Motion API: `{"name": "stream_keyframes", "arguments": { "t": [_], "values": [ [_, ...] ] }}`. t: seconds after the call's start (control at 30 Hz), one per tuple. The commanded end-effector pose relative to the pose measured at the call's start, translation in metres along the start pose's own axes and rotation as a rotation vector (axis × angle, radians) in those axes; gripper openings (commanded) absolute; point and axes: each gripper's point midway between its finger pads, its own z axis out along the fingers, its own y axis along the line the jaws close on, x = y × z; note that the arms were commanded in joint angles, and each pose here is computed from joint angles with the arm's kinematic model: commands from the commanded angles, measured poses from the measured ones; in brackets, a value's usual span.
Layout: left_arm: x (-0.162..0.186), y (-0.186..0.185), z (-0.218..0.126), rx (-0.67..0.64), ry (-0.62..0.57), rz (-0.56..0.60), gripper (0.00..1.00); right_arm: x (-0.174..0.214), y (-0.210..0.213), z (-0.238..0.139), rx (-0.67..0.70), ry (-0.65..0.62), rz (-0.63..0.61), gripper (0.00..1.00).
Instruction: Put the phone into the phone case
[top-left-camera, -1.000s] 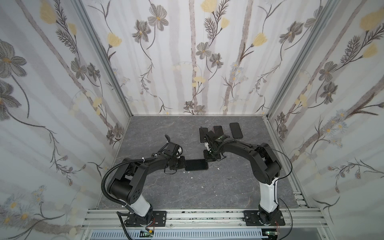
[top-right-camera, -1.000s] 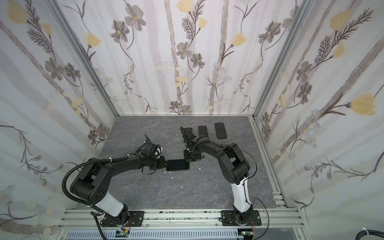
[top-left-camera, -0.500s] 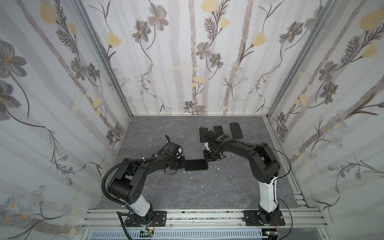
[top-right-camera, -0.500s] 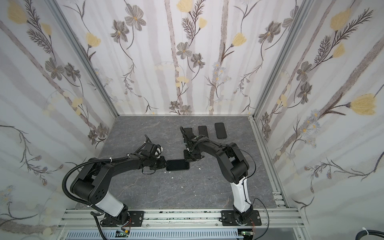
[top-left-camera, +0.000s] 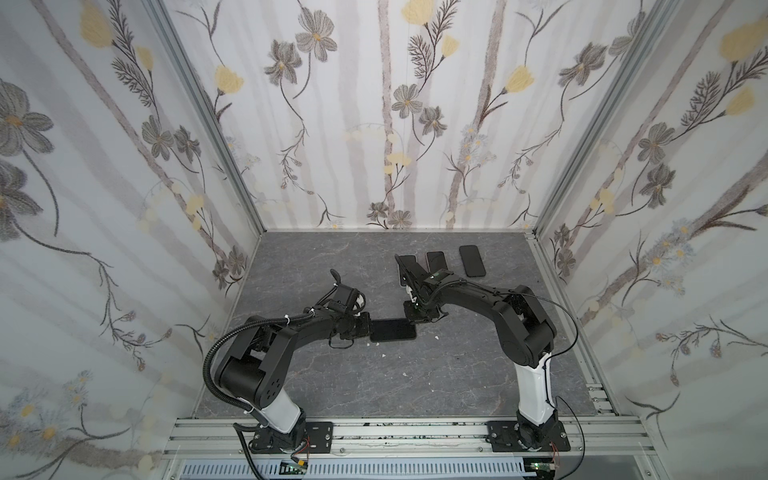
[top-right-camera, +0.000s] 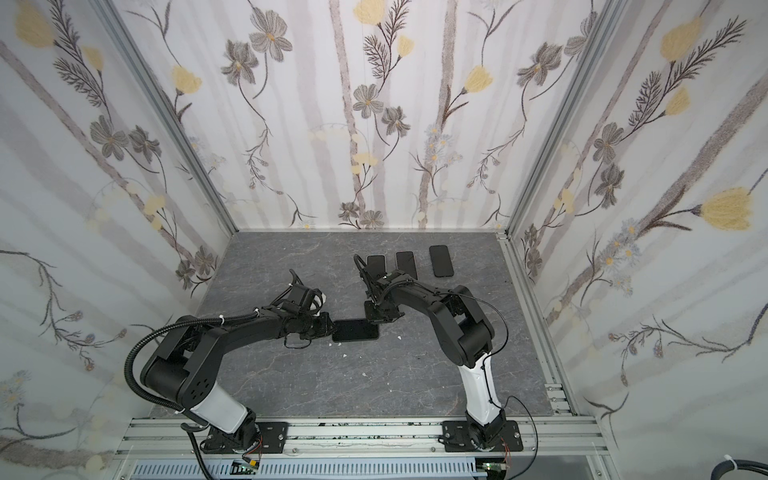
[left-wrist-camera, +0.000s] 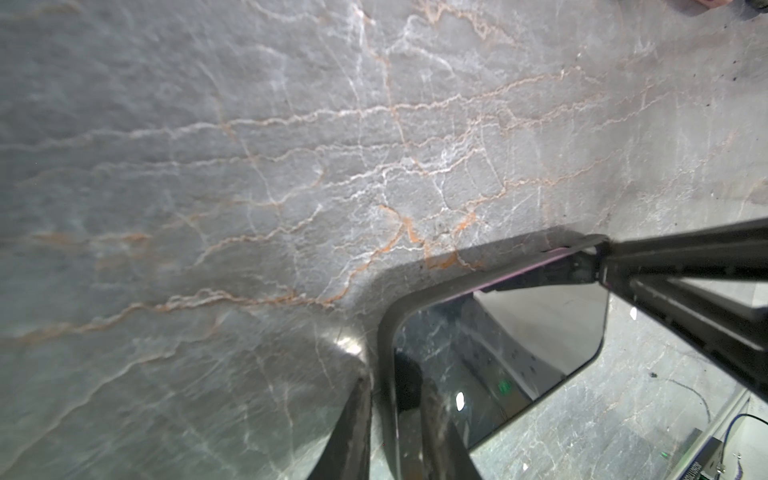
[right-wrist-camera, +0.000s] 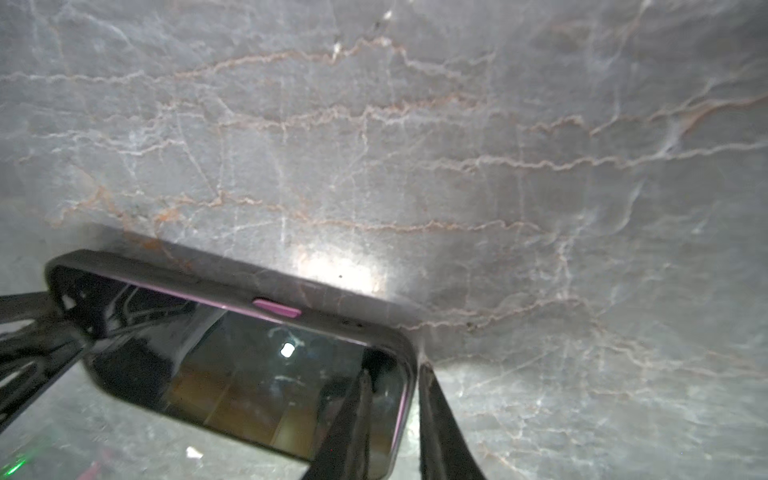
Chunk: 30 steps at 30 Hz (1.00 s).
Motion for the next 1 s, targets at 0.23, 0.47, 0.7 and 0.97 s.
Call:
{"name": "stream_keyframes", "arguments": {
  "t": [0.23,0.47,0.7,0.97],
  "values": [
    [-0.022,-0.01,-0.03,0.016,-0.076,0.001,0.24,-0.034,0.029,-0.058,-0.068,-0.154,-0.244,0.41],
    [-0.051,-0.019,-0.091,0.026,-0.241,0.018,0.36,-0.014,0.073,-0.069,-0.195,-0.222,-0.799,0.81],
    [-0.06,-0.025,-0.145,0.019,-0.394,0.072,0.51,-0.005,0.073,-0.048,-0.172,-0.225,-1.078,1.0],
    [-0.055,-0.019,-0.153,0.0,-0.408,0.097,0.52,0.008,0.06,-0.009,-0.142,-0.096,-1.193,0.99]
  ]
}}
